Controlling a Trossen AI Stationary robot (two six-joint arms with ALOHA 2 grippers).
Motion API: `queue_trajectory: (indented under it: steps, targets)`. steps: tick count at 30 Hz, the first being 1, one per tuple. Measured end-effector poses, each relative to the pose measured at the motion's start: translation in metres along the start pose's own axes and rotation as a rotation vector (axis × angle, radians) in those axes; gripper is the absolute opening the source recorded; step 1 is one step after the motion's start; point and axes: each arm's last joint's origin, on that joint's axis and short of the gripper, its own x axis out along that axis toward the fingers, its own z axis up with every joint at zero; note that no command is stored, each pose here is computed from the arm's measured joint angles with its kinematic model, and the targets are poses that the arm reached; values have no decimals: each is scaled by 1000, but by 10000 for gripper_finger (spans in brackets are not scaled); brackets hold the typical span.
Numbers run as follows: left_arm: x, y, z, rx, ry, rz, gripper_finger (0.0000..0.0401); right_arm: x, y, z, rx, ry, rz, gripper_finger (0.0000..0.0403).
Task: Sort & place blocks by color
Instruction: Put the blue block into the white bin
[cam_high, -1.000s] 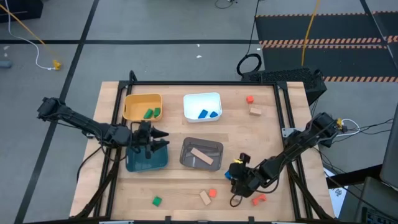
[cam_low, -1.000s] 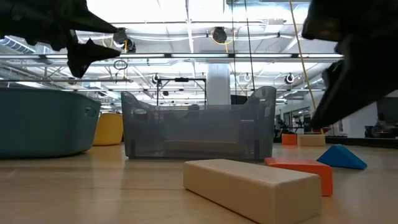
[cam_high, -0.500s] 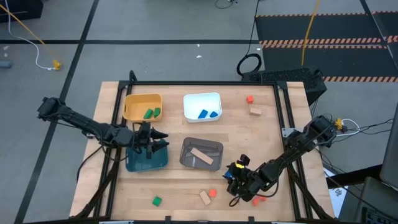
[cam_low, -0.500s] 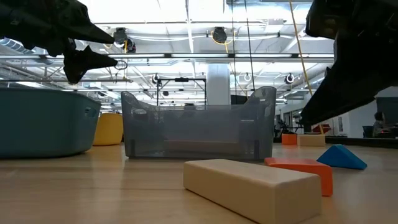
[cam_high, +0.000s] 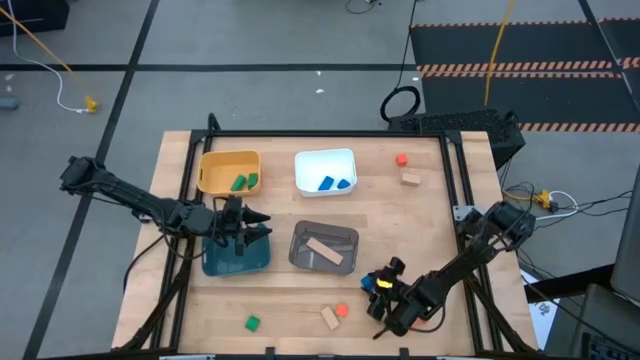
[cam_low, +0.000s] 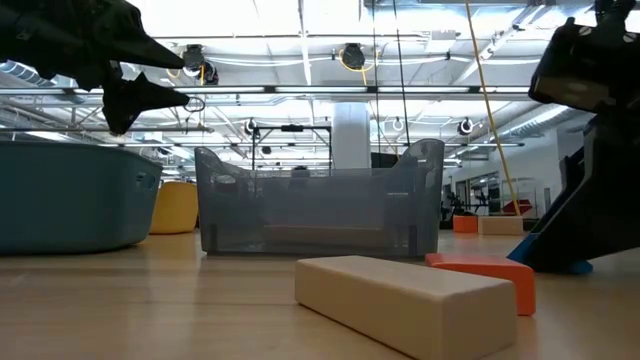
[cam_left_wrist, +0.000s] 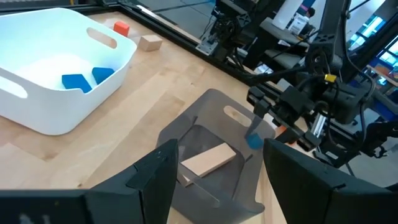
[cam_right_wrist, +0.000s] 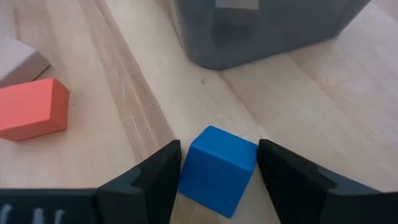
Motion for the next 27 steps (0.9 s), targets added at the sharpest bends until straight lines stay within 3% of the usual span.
queue_trajectory:
  steps: [5, 11, 19, 24, 27]
  targets:
    - [0, 0, 0, 0, 0, 0, 235, 6, -2, -6, -27, 3, -29, 189]
    - [0, 0, 0, 0, -1, 0, 235, 7, -2, -7, -25, 8, -34, 117]
    - [0, -1, 1, -6, -9, -6, 235, 2, -2, -2, -7, 20, -12, 117]
    - [0, -3, 4, -18, -42, -28, 234, -19, -10, 18, -27, 50, 15, 117]
    - [0, -5, 8, -21, -76, -49, 234, -38, -17, 36, -23, -3, 12, 117]
